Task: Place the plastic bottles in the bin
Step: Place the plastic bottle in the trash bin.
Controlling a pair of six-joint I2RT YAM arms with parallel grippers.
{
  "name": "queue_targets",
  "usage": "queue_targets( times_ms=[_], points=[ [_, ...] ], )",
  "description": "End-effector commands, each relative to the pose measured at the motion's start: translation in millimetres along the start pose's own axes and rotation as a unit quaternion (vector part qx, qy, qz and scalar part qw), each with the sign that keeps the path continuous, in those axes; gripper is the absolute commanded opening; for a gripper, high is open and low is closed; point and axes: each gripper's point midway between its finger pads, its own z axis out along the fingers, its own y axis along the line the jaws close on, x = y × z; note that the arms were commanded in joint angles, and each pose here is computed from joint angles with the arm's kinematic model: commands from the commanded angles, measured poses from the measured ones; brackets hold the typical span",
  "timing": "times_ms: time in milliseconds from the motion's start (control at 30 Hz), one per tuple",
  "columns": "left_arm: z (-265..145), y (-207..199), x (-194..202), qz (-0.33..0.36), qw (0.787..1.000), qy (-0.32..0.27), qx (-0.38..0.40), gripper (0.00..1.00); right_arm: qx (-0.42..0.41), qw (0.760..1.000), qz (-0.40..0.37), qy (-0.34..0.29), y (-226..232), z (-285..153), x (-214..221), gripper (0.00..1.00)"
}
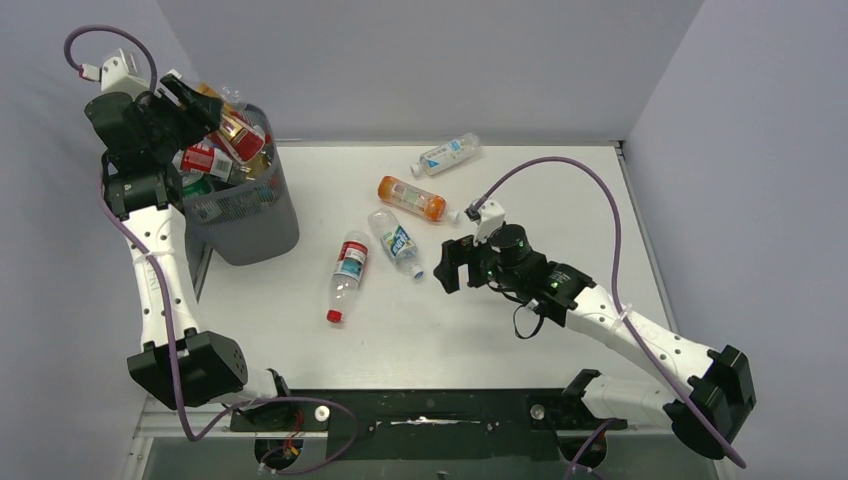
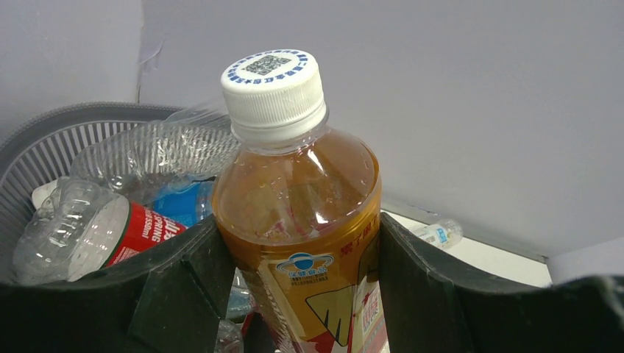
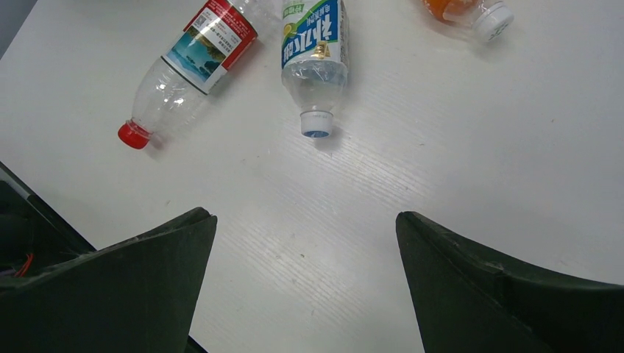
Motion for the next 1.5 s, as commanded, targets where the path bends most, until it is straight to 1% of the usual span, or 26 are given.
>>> queue_targets(
  times_ms=[0,33,100,133,167,400,533,600,733,1000,1167,1333,1467],
  points=[
    [-11,2,-12,0.023,0.999,-0.021,-0.015,0.57,-0.025,0.999,0.003,-0.037,14,2,-24,0.99],
    [-12,2,-13,0.024,0.999,-0.022,-0.018,0.61,-0.026,0.999,0.003,-0.036,14,2,-25,0.99],
    [-13,2,-14,0.025,0.999,-0.023,-0.02,0.76,-0.028,0.999,0.003,-0.035,15,3,-24,0.99],
    [-13,3,-14,0.025,0.999,-0.024,-0.021,0.79,-0.028,0.999,0.003,-0.034,16,4,-24,0.99],
    [-14,2,-15,0.026,0.999,-0.025,-0.022,0.8,-0.028,0.999,0.003,-0.034,16,4,-24,0.99],
    [-18,5,-15,0.026,0.999,-0.026,-0.034,0.82,-0.028,0.999,0.003,-0.03,15,6,-22,0.98],
    [-25,-1,-20,0.022,0.999,-0.037,-0.025,0.83,-0.025,0.999,-0.001,-0.029,14,9,-20,0.98],
    [-29,-13,-20,0.016,0.999,-0.036,-0.002,0.83,-0.017,1.0,-0.006,-0.026,10,14,-19,0.98],
    [-31,-44,-10,0.006,0.999,-0.016,0.05,0.83,-0.008,1.0,-0.015,-0.011,6,30,-16,0.98],
    [-39,-115,35,0.016,0.991,0.032,0.128,0.83,-0.005,0.999,-0.037,0.015,1,67,-12,1.0],
    [-48,-143,67,0.019,0.985,0.062,0.161,0.84,-0.027,0.998,-0.048,0.034,4,93,-4,0.92],
    [-52,-154,98,0.035,0.981,0.096,0.165,0.84,-0.052,0.996,-0.056,0.056,11,116,6,0.83],
    [-54,-159,113,0.035,0.978,0.111,0.171,0.84,-0.061,0.994,-0.058,0.067,15,131,11,0.77]
  ],
)
